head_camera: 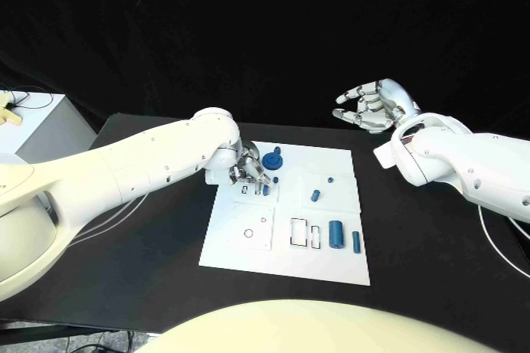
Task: Assemble the parts on the task board
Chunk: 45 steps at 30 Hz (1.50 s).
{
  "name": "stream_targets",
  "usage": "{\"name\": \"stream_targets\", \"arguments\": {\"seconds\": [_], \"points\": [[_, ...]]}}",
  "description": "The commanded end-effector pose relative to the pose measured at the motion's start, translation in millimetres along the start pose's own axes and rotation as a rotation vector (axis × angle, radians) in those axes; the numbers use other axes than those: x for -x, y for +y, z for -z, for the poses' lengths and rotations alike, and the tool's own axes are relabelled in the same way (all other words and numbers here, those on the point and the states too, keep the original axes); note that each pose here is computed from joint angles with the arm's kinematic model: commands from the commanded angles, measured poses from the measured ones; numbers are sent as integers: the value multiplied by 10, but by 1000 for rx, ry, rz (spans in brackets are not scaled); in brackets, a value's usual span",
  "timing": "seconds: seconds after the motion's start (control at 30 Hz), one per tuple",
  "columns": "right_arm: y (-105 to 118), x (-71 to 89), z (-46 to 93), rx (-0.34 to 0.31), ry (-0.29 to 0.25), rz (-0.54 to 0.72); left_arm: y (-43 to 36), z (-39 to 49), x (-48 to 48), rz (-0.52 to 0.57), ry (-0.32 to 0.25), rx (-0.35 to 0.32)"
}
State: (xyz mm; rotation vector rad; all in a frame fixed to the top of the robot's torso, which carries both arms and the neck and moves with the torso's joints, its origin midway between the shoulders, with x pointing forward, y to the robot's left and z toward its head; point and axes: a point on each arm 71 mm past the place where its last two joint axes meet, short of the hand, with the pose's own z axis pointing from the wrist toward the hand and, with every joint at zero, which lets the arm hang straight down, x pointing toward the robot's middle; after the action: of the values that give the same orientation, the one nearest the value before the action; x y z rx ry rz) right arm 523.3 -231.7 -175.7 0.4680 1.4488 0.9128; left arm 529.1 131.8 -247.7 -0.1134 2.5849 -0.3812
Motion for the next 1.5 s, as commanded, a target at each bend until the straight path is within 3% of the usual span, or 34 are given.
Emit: {"name": "stream_targets", "arguments": {"seconds": [0.03, 0.53, 1.5], "points": [[8, 2, 1, 5, 0, 10, -15, -8, -36, -15, 29, -4], [16, -16, 0, -5, 2, 13, -7, -25, -78, -14, 54, -15], [-12, -33, -14, -30, 20, 21, -37, 3, -77, 85, 33, -70]]}}
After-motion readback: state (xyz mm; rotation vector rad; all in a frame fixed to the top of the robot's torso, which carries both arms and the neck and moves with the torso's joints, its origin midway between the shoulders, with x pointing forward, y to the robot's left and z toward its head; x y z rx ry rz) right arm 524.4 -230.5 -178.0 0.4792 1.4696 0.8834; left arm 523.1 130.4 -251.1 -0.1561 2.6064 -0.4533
